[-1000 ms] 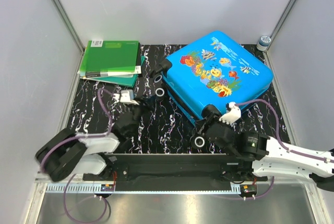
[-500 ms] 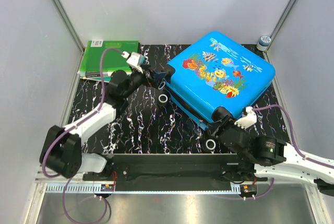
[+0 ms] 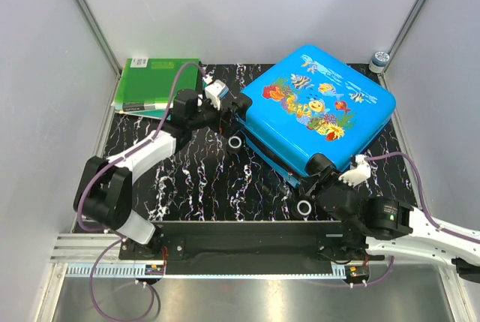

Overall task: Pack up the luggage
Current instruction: Zip the luggage at the center of the board.

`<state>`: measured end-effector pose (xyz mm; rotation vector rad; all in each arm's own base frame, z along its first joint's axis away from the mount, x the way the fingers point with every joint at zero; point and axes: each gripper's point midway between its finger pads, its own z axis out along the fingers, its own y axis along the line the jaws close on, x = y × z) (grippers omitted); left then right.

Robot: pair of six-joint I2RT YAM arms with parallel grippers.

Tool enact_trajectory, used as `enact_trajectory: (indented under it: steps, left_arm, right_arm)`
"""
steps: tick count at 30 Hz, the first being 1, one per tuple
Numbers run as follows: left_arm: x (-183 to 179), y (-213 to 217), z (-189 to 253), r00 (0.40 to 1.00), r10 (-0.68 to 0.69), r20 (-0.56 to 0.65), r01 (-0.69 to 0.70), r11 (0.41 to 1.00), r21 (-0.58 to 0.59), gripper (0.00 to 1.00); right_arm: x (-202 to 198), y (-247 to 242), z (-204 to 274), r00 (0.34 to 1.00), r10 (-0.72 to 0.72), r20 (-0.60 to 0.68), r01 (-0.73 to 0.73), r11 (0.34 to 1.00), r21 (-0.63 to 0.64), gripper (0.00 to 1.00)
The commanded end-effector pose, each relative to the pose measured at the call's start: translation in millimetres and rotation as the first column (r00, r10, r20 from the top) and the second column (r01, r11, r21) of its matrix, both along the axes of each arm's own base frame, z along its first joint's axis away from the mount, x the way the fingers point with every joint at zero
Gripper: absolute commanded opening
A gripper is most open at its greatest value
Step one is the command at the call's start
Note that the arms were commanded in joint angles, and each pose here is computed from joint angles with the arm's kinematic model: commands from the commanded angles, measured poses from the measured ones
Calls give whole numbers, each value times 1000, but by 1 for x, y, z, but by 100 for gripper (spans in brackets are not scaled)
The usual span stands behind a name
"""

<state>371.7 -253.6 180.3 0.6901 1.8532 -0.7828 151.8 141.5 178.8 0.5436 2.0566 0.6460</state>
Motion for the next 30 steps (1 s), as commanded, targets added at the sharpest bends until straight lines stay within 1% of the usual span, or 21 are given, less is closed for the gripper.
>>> enact_trajectory:
  steps: [1,2,4,5,7,8,10,11,12,13,15,16,17,18,20,23,24,25,27,28,30]
  left_arm:
    - [9,-10,3,998,-63,10,63,998,1,94]
    - [9,-12,1,997,-75,3,75,997,-2,91]
    - [11,-16,1,996,-92,-15,92,996,-5,82]
    - [11,-18,-7,994,-100,-41,100,995,0,69]
    - [14,-19,-8,994,-103,-48,103,995,0,53]
    - [13,-20,-11,993,-109,-54,109,994,-3,26]
    - [13,-23,-8,992,-121,-47,120,993,-18,4]
    - [12,-23,-3,992,-119,-46,117,993,-29,0]
    - [11,-23,-3,992,-115,-43,114,993,-34,0]
    - [11,-22,0,994,-106,-38,104,994,-41,0]
    - [5,-20,11,995,-97,-15,96,993,-69,0]
    - [1,-20,15,995,-98,-5,97,992,-79,0]
    - [-2,-19,19,996,-94,-4,93,991,-92,0]
    - [-8,-18,28,995,-95,23,97,990,-106,0]
    - [-14,-15,32,996,-88,27,90,989,-116,0]
    - [-21,-8,41,997,-51,59,57,993,-105,0]
    - [-26,-8,39,997,-50,50,54,994,-93,0]
    - [-27,-5,45,997,-25,71,31,996,-88,0]
    - [-31,-3,45,997,-4,71,10,997,-76,0]
    - [-33,0,54,996,22,85,-14,996,-89,0]
    - [-41,1,55,997,34,75,-26,995,-99,0]
  right_arm:
    - [16,-41,-7,986,-132,97,147,974,-170,0]
    - [16,-40,-9,988,-128,92,143,972,-189,0]
    - [16,-38,-10,988,-126,87,141,971,-196,0]
    - [16,-38,-11,988,-125,85,140,969,-204,0]
    - [16,-37,-10,989,-124,84,139,969,-206,0]
    - [17,-37,-10,989,-123,84,139,967,-213,0]
    - [17,-36,-10,990,-115,84,131,967,-220,1]
    - [17,-36,-10,990,-110,84,126,965,-229,4]
    - [17,-35,-10,991,-102,83,120,963,-243,9]
    - [17,-33,-7,993,-82,83,102,955,-279,26]
    - [17,-29,-4,995,-57,77,79,946,-315,40]
    - [19,-24,1,997,-36,74,60,935,-349,45]
    - [19,-22,3,997,-24,70,48,928,-369,56]
    - [19,-18,6,998,-11,63,34,925,-378,61]
    - [20,-10,18,998,13,56,10,918,-396,71]
    - [17,3,36,997,73,33,-55,923,-380,78]
    - [16,8,48,995,91,37,-71,930,-359,79]
    - [15,10,52,992,118,34,-97,922,-374,80]
    - [11,17,68,986,162,32,-142,929,-342,81]
    - [11,18,75,980,193,41,-167,923,-347,82]
    - [5,28,91,965,259,48,-233,924,-305,82]
